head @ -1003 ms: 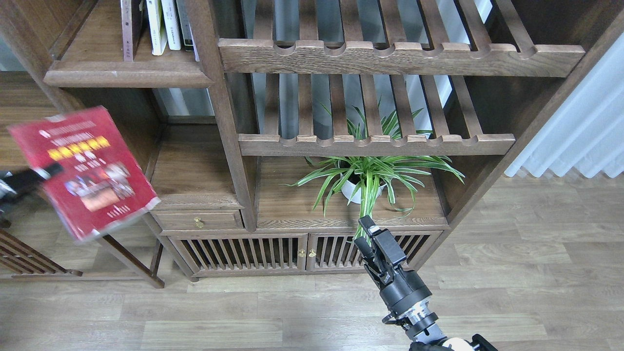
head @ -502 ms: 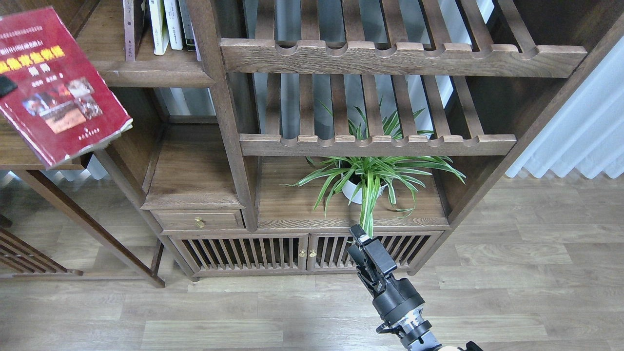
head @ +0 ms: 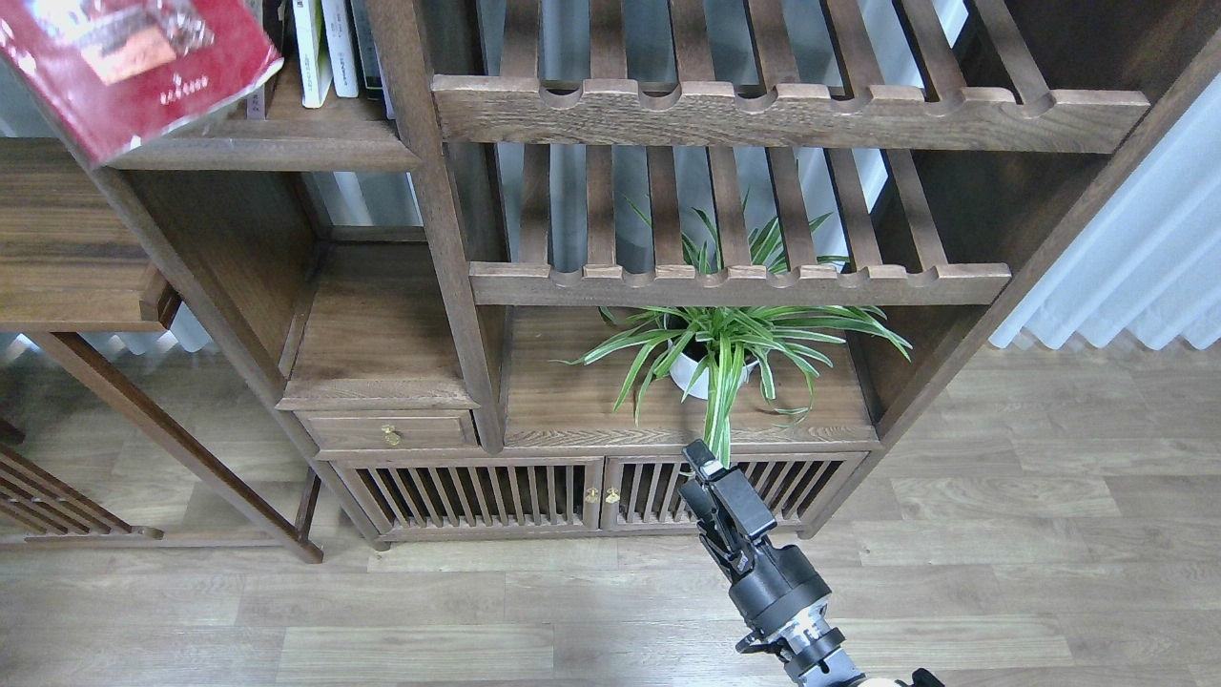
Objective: Organize books on shelf
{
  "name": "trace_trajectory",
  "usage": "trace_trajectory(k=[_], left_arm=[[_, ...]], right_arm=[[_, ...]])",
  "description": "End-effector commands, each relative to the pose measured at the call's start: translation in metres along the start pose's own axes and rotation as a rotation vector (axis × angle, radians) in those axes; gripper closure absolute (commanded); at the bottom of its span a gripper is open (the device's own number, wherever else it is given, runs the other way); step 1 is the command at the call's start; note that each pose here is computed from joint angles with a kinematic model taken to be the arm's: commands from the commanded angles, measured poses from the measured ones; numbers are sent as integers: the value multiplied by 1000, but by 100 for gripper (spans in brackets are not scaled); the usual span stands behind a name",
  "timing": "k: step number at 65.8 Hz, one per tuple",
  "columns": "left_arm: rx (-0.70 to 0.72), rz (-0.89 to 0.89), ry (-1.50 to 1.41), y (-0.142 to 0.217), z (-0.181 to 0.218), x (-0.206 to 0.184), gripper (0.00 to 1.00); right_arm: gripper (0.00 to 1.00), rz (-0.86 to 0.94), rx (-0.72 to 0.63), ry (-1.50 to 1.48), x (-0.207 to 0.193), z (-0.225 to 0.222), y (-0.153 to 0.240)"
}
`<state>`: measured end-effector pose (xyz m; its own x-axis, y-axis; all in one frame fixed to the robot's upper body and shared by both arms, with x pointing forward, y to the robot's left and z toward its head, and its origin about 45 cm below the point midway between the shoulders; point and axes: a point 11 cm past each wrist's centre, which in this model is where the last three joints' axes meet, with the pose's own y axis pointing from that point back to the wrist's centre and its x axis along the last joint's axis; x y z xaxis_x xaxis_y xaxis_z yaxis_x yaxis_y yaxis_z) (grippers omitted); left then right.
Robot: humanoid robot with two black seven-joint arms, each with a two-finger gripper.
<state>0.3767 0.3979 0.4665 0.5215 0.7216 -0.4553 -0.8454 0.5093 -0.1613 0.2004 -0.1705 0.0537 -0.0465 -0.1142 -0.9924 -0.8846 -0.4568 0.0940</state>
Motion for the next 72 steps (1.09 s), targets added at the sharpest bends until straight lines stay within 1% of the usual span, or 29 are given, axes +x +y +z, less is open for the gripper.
trace_trajectory(k=[1,10,16,20,28,34,40,50,72], left_arm=[[-11,-16,-40,-11,15,-8,99],[-9,-19,-56,-14,23,-10,99],[24,-11,-67,-12,24,-9,98],[65,18,-91,-8,24,-1,98],[80,50,-169,-6,34,5,98],[70,57,-212,-6,45,4,98],[31,89,-243,1,67,6,97],[21,94,-254,-2,72,8,97],[8,49,-252,-41,60,8,97]], right_arm=[[2,5,3,-4,1,1,2],[2,8,4,-6,2,1,3],[2,11,6,-7,3,1,4],[2,9,5,-6,3,1,4],[2,11,6,-8,3,1,4],[2,11,6,-7,3,1,4],[2,11,7,-8,3,1,4],[2,11,8,-9,3,0,3],[2,5,5,-8,1,0,1]])
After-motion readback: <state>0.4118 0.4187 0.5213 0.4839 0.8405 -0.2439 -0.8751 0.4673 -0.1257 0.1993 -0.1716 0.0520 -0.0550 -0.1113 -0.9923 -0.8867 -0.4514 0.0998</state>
